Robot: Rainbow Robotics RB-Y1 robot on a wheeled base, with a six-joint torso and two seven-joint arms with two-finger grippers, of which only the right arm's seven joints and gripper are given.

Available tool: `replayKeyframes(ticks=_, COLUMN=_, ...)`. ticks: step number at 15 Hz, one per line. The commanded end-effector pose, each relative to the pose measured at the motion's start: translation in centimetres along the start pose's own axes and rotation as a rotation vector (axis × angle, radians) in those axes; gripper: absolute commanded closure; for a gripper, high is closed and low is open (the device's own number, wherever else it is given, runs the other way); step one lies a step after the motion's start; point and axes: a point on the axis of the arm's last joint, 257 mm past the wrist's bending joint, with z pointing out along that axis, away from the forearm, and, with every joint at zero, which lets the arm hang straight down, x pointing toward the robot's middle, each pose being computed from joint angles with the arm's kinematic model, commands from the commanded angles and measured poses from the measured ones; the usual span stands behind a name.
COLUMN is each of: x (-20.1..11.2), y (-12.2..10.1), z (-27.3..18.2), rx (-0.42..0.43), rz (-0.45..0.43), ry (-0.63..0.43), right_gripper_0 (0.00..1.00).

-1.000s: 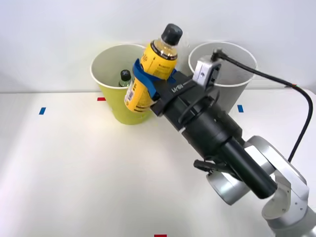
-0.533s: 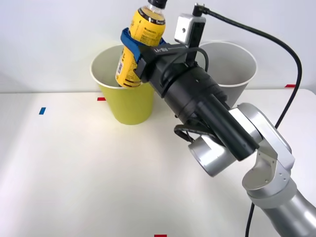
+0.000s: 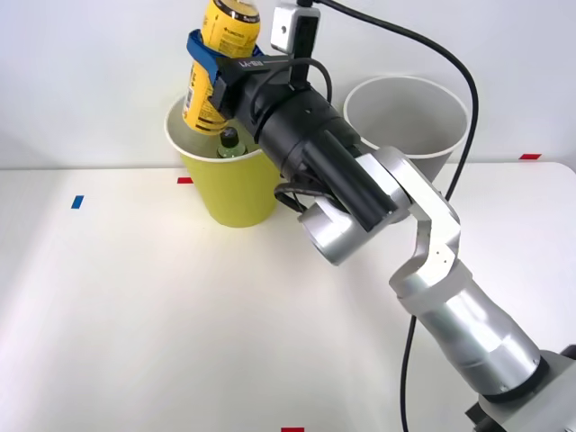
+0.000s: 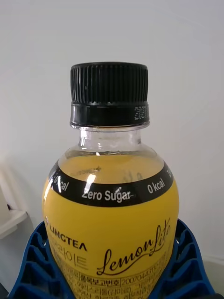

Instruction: Put cans in the gray bin, plastic bottles in the light green bin

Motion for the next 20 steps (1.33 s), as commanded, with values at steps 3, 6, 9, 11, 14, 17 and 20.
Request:
replayKeyframes(ticks=3, x=1.3, y=-1.6, z=3.6, rx=0.037, rz=-0.044, ry=0.038, right_gripper_0=0.91)
replayKeyframes(ticks=6, x=2.0, y=-2.1, z=5.1, rx=0.032, rz=-0.037, ry=0.039, right_gripper_0=0.91)
replayKeyframes(ticks=9, x=2.9, y=-2.4, z=6.3, rx=0.022, rz=-0.03, ry=0.039, right_gripper_0=0.91)
replayKeyframes(ticks=11, x=3.1, y=-2.5, z=7.0, rx=0.027, rz=-0.043, ry=0.048, right_gripper_0=0.91)
replayKeyframes(ticks=14, x=2.7, y=-2.9, z=7.4, rx=0.033, rz=-0.079, ry=0.048, right_gripper_0=0.91)
replayKeyframes(ticks=17, x=2.8, y=-3.4, z=7.3, rx=0.042, rz=-0.094, ry=0.053, right_gripper_0=0.43)
replayKeyframes(ticks=20, x=2.8, y=-3.4, z=7.3, rx=0.042, rz=-0.091, ry=0.053, right_gripper_0=0.0)
